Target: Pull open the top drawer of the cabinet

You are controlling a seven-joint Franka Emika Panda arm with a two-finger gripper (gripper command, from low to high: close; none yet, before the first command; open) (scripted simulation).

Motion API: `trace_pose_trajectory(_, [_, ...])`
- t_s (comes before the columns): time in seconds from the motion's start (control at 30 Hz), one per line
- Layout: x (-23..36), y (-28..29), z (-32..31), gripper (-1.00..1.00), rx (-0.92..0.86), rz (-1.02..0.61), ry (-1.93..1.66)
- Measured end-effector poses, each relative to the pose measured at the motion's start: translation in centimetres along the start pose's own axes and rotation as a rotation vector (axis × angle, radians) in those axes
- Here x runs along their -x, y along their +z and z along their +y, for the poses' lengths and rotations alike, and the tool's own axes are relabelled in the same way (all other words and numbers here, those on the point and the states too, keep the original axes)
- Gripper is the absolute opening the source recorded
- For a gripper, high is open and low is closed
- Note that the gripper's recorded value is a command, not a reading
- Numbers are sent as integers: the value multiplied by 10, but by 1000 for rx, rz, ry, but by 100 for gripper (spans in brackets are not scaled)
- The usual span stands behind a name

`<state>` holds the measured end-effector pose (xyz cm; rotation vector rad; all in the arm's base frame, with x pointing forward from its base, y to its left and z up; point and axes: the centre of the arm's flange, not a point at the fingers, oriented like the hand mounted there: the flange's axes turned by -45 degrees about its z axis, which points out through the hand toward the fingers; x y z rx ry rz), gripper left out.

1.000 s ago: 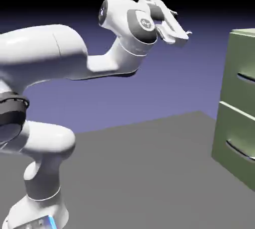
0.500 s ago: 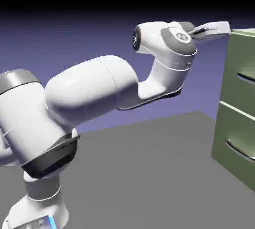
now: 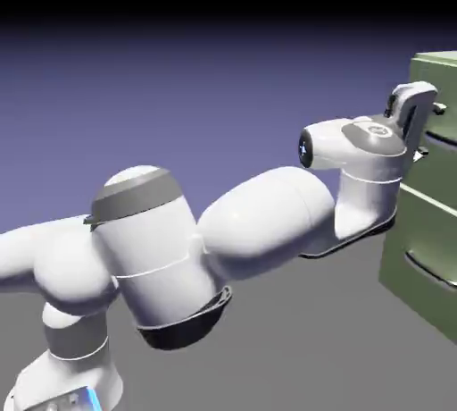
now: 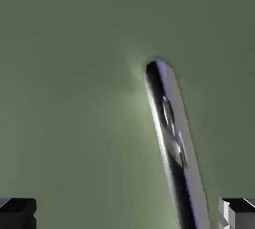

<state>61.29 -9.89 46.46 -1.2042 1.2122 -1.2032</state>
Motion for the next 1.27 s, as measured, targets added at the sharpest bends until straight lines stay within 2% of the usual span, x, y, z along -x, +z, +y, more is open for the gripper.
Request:
trace_pose_trajectory(0.07, [0,1,1,0,0,0,-7])
trace_pose_trajectory(0.23, [0,44,1,0,0,0,-7])
trace_pose_trajectory(0.27, [0,51,1,-100,0,0,-7])
trace_pose_trajectory(0.33, [0,51,1,-100,0,0,-7])
trace_pose_trajectory(0.57, [0,-8,1,-100,0,0,-7])
trace_pose_trajectory(1.13, [0,-192,1,-100,-1,0,-8])
trace_pose_trajectory(1.17, [0,-200,1,100,-1,0,-8])
trace_pose_trajectory(1.27, [0,-211,1,100,0,0,-6])
